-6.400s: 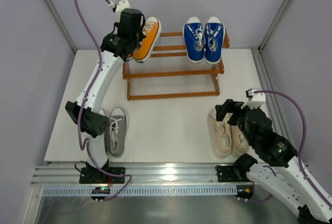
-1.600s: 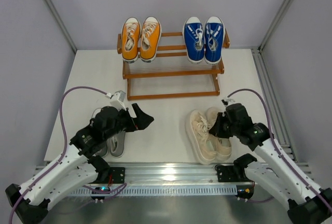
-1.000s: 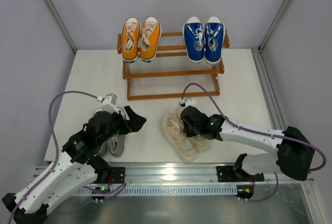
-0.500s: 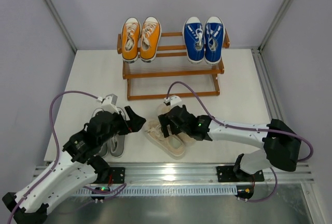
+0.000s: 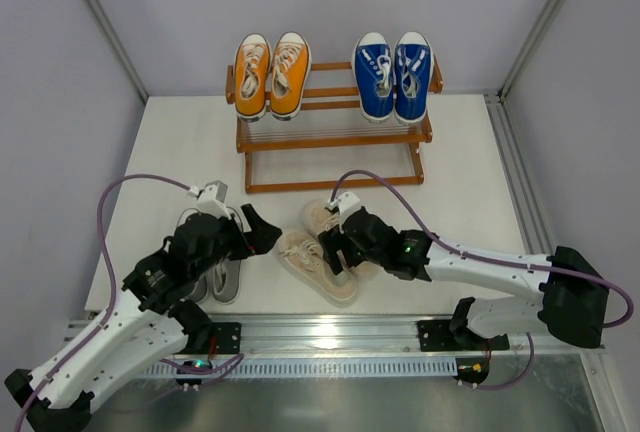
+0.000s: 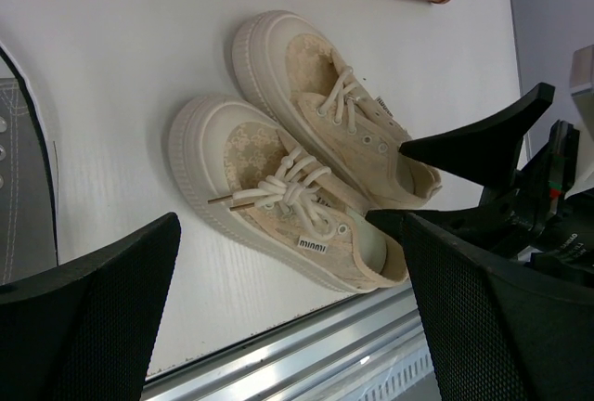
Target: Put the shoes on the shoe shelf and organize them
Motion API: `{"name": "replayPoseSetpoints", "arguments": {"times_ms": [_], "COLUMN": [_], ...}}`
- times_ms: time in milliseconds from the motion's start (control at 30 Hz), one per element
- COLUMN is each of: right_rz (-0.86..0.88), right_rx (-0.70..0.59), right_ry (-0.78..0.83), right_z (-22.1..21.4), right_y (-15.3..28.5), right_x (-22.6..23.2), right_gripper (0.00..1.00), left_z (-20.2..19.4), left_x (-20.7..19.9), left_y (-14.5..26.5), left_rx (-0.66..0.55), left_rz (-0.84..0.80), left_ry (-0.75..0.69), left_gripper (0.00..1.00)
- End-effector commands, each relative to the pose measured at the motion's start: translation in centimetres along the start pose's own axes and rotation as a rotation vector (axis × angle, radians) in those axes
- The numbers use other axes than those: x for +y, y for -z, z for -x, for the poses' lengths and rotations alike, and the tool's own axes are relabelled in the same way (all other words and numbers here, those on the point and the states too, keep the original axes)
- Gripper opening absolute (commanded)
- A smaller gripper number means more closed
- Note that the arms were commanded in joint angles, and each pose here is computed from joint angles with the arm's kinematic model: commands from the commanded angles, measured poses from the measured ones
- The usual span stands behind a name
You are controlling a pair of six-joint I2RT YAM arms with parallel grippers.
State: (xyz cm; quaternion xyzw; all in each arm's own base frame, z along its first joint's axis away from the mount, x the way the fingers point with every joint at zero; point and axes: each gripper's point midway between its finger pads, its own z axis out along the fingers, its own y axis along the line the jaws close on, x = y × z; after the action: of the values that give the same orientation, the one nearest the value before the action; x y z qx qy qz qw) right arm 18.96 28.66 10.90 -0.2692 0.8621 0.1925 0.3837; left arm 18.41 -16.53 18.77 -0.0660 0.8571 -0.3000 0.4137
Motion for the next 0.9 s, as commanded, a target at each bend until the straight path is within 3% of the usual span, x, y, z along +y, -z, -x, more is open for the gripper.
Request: {"name": "replayPoseSetpoints", "arguments": {"times_ms": [0,133,333,467,600,667,867], "right_rz": [0.067,0.073,0.158,0.140,0.138,0.123,0.067], "right_rx": [0.049,0.092,0.186,0.206,0.233,0.242,0.149], "right_ry": [0.047,0.062,0.077,0.068,0.064,0.054,-0.003], "right_z": [-1.7,-3.6,-6.7,-7.6,-8.5,-8.9,-6.9], "right_y": [0.8,1.0,-0.2,-1.7,-2.7,-2.9,-1.5], "right_x": [0.6,0.2,1.4,1.3,1.5,1.3,0.4], "right_gripper": [0.83,0.77,0.59,0.33,0.19,0.04,0.04], "left_z": [1.3,1.3,1.1,1.0,0.9,1.0,1.1], "left_x": [-0.8,-1.0,-1.3,-1.2,-1.1,-1.0,-1.0], "left_y": [0.6,0.4,0.0,0.0,0.0,0.0,-0.1], "left_rx": [-0.042,-0.038,-0.025,-0.025,-0.024,-0.026,-0.025], "left_rz": [-0.022,-0.026,-0.035,-0.032,-0.029,-0.025,-0.022], "left_ry": [0.003,0.003,0.005,0.005,0.006,0.006,-0.003], "left_gripper": [1.00,1.00,1.00,1.00,1.00,1.00,1.00]}}
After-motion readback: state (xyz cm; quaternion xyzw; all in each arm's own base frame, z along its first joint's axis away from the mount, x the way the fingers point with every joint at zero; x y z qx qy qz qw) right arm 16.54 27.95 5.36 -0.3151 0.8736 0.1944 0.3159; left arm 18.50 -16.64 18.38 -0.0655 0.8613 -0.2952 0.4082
